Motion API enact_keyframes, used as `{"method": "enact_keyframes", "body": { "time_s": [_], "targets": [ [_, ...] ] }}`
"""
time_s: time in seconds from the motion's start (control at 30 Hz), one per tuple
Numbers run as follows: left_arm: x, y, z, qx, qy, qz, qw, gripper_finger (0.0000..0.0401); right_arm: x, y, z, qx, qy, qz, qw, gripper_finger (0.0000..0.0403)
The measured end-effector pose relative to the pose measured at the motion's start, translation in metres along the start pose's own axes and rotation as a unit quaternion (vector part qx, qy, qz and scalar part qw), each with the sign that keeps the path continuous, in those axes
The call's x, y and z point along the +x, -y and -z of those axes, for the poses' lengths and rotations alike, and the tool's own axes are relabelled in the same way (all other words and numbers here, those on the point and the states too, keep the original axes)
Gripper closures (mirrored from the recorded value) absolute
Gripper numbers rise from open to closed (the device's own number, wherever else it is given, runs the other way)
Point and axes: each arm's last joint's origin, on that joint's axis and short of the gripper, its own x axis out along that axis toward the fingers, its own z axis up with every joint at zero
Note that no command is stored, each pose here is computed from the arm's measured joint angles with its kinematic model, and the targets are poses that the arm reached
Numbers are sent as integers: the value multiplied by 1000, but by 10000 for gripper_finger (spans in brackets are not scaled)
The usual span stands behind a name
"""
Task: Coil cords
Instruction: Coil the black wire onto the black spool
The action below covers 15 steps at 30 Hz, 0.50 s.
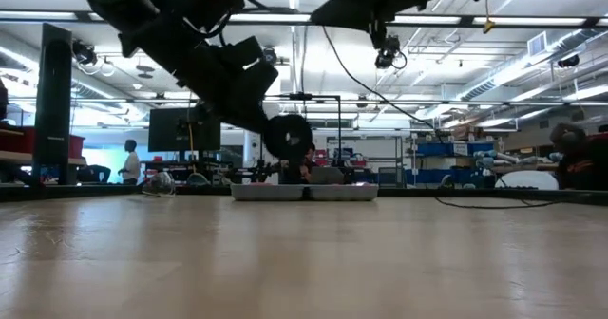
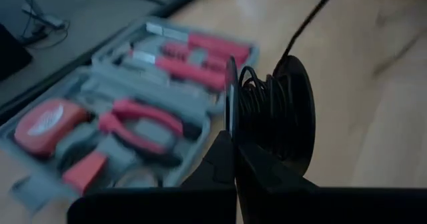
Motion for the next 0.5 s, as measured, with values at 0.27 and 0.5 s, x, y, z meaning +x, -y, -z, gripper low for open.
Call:
{"method": "enact_keyframes", "body": {
  "time_s": [0.27,0.5],
  "targets": [
    [1,1,-15,-52,60,27,996,401,26,-14,23,-34,-2,-5,999,403],
    [-3,2,-23,-71,86,48,993,401,35,-17,44,-28,-53,11,998,403]
  ]
}}
